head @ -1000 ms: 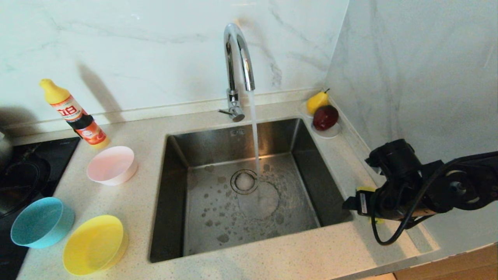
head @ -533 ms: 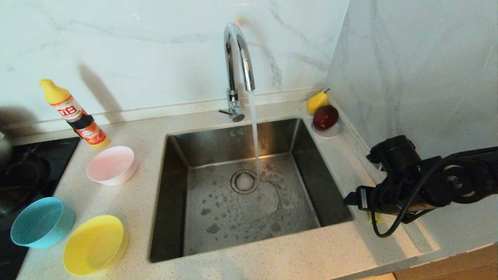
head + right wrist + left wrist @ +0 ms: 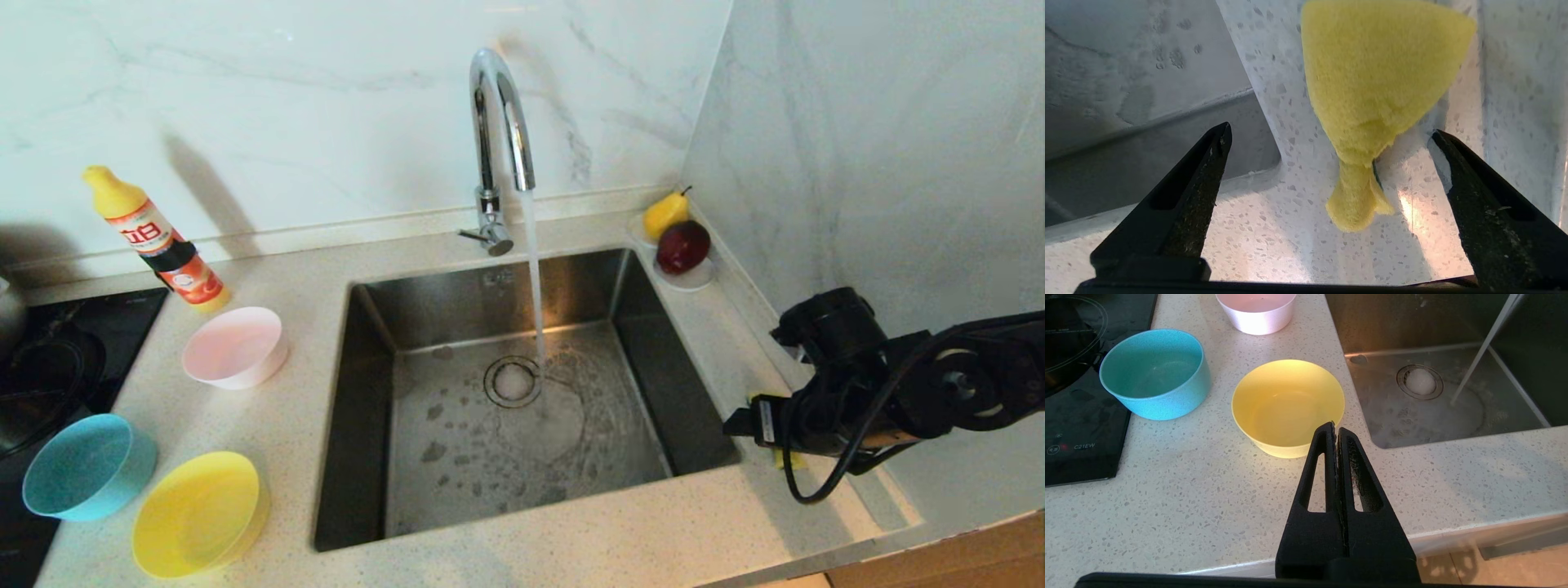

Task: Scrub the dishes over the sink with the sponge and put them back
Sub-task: Pick up a bowl and the sponge

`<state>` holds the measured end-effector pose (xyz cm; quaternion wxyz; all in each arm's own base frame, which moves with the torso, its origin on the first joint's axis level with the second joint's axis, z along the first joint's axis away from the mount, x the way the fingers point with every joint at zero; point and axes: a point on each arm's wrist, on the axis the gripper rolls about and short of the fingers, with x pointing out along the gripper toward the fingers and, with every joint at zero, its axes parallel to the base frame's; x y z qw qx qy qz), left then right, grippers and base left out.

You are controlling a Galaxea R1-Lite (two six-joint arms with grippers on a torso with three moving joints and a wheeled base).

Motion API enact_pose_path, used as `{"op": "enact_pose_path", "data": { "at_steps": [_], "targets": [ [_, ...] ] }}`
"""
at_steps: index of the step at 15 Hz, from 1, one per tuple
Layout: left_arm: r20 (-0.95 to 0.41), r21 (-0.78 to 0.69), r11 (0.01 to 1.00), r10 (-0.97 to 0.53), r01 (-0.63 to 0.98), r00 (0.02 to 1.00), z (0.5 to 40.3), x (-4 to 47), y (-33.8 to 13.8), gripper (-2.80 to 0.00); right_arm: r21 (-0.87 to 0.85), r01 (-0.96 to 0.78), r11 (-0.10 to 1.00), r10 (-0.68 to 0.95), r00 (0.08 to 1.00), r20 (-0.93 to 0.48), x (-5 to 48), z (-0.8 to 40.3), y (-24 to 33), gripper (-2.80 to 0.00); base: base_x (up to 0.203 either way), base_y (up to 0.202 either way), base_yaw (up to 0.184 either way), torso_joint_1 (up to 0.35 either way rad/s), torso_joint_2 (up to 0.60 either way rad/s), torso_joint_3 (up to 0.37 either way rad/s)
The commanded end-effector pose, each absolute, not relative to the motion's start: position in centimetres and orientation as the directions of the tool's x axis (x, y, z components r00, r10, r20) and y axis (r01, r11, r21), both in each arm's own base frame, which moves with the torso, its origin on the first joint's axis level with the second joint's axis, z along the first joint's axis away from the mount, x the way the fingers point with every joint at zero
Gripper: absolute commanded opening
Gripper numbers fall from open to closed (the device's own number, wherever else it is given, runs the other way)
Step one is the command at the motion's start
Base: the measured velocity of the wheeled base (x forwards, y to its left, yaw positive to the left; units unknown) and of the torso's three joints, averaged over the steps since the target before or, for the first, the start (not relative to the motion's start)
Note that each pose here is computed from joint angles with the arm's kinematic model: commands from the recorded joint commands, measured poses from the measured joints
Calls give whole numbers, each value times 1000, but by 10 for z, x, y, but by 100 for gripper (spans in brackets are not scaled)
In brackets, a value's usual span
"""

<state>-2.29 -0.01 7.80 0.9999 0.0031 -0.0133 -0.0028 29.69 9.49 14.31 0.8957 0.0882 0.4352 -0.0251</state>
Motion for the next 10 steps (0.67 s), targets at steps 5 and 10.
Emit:
{"op": "enact_pose_path", "data": {
  "at_steps": [5,10],
  "targets": [
    [8,6,1000,-6,6,1000,73,-21,0,-280,130,124,984,29,609,-793,294,142,95,0,0,0,0,0,0,0],
    [7,6,1000,-6,6,1000,73,-21,0,-280,128,119,985,30,606,-795,295,141,97,0,0,0,0,0,0,0]
  ]
}}
